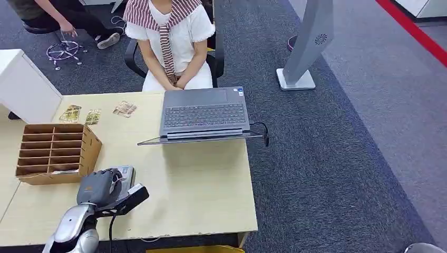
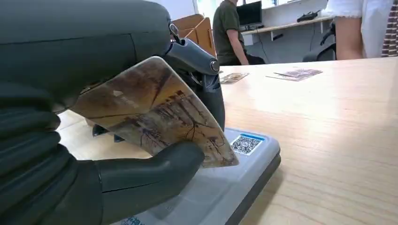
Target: Pass the card to the sensor for recognition and then transmit it.
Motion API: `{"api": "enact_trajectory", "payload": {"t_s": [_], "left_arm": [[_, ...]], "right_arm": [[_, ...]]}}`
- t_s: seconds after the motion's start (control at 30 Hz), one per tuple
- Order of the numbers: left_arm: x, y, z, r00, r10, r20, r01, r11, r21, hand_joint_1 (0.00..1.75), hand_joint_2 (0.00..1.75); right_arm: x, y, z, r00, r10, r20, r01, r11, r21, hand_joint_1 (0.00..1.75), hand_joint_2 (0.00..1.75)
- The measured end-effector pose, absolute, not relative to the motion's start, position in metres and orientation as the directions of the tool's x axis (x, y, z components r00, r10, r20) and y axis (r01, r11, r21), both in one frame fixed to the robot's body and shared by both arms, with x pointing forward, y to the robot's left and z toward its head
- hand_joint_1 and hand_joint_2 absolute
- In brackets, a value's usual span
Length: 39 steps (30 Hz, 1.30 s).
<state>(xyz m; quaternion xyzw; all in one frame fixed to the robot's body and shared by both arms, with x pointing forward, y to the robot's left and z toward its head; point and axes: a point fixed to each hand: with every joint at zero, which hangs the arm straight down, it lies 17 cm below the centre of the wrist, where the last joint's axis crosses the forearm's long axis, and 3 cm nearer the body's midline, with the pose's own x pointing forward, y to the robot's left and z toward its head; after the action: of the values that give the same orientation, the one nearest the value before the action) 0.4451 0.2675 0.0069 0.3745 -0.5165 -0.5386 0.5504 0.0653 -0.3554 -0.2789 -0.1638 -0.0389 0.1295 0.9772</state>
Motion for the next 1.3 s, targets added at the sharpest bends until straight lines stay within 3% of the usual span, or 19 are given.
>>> {"api": "enact_trajectory", "payload": {"t_s": [0.4,0.7,1.3], "left_arm": [[0.446,0.263,0.018,-0.128,-0.971,0.204,0.151,0.184,0.971,1.75,1.75],[0.468,0.240,0.091,-0.224,-0.938,0.265,-0.001,0.272,0.962,1.75,1.75],[0.469,0.236,0.104,-0.241,-0.934,0.265,-0.028,0.280,0.960,1.75,1.75]], "right_arm": [[0.066,-0.358,-0.279,0.964,0.262,0.039,-0.234,0.913,-0.335,0.00,0.00],[0.067,-0.361,-0.278,0.963,0.265,0.043,-0.234,0.909,-0.344,0.00,0.00],[0.067,-0.361,-0.278,0.963,0.265,0.044,-0.234,0.909,-0.345,0.00,0.00]]}}
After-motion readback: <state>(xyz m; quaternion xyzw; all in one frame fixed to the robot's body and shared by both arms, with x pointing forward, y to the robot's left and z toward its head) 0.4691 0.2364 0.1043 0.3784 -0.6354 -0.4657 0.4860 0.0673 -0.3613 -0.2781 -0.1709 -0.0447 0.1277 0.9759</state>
